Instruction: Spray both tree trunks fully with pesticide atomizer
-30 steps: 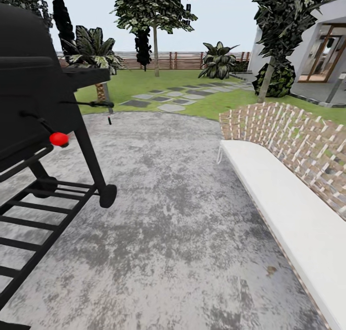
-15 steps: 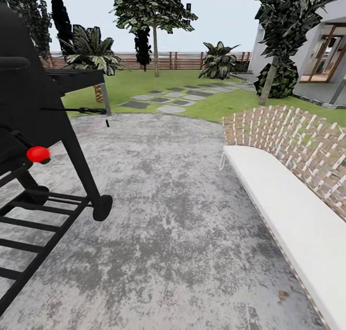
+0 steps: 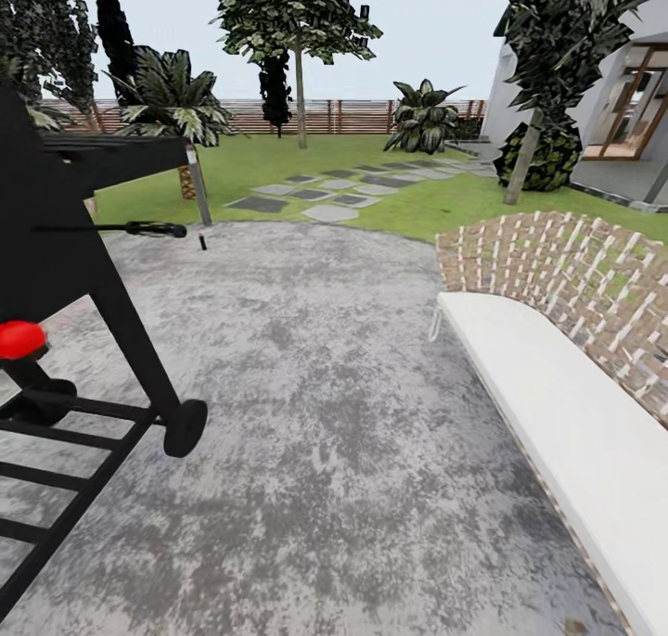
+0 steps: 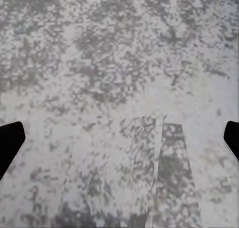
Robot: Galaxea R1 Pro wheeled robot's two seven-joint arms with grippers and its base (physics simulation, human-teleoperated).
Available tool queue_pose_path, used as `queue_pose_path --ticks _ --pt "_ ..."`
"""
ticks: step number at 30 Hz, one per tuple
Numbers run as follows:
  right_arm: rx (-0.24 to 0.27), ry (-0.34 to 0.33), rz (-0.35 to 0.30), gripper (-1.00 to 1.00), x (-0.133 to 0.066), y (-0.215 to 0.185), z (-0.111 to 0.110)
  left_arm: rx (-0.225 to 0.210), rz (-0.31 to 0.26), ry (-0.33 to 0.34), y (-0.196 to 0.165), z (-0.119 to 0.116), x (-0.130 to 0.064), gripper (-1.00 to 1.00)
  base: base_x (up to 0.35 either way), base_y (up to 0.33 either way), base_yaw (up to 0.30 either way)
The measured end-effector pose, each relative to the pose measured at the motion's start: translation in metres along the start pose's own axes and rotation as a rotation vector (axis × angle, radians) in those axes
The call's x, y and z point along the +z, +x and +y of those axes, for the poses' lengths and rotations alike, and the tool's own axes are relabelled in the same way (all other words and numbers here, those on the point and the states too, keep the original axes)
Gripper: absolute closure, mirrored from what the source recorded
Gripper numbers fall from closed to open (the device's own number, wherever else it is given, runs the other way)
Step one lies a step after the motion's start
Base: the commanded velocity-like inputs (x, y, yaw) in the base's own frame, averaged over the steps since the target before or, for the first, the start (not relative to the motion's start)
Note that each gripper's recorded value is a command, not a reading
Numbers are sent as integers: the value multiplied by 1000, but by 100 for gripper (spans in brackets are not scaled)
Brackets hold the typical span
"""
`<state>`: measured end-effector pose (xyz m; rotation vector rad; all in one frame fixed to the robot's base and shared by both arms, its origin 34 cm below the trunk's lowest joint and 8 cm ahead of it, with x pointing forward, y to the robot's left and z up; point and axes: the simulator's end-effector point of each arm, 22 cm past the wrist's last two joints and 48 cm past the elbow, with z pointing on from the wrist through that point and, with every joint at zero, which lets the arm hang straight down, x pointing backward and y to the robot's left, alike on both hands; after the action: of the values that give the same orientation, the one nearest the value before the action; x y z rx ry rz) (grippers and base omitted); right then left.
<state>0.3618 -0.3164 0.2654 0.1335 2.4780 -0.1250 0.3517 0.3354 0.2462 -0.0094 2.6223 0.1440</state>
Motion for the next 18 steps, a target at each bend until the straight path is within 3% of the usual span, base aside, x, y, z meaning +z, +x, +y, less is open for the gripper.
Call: queue_pose_path --ticks 18 --pt "1 6 1 -100 0 0 -2 0 0 -1 0 1 0 -100 338 -13 0"
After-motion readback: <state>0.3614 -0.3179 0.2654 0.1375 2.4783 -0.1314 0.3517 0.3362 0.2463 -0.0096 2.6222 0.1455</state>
